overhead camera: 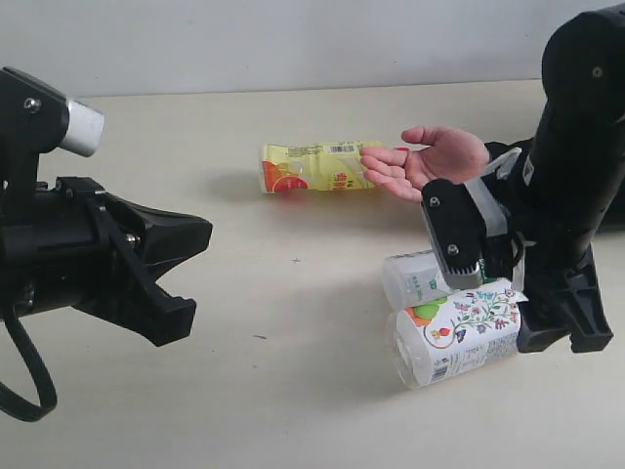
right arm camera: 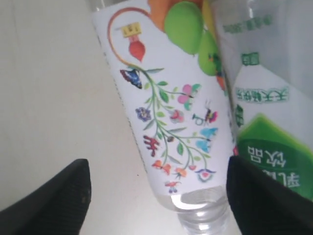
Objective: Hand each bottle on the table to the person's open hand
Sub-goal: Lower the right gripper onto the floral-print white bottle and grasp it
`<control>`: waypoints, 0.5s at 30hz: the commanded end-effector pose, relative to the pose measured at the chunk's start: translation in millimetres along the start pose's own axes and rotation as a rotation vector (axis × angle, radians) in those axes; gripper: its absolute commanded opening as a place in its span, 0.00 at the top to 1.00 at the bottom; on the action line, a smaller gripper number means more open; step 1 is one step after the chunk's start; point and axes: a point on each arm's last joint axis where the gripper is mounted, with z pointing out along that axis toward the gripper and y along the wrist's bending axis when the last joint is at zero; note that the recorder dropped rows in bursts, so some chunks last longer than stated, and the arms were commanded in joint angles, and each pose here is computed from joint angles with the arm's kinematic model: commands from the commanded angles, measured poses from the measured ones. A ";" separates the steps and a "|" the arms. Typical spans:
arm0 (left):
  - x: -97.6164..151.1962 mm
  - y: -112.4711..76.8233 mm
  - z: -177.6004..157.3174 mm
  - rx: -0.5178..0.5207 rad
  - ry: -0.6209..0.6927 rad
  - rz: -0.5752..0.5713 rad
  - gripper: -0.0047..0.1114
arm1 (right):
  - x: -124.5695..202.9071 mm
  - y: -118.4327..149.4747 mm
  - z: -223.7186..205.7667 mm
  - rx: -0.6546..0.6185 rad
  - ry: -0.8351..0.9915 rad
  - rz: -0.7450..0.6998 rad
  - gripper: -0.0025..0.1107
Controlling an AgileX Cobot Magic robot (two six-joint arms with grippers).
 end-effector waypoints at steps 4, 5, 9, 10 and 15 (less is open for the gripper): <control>1.2 0.6 -1.2 -0.001 0.001 0.008 0.95 | -12.9 -0.1 10.1 0.115 -0.021 -0.081 0.33; 1.2 0.6 -1.2 -0.001 0.001 0.008 0.95 | -12.6 0.3 11.3 0.117 -0.020 -0.088 0.32; 1.2 0.6 -1.2 -0.001 0.001 0.008 0.95 | -11.4 1.0 13.8 0.124 -0.012 -0.107 0.31; 1.2 0.6 -1.2 -0.001 0.001 0.008 0.95 | -11.4 1.0 13.8 0.124 -0.012 -0.107 0.31; 1.2 0.6 -1.2 -0.001 0.001 0.008 0.95 | -11.3 1.1 14.0 0.124 -0.012 -0.109 0.31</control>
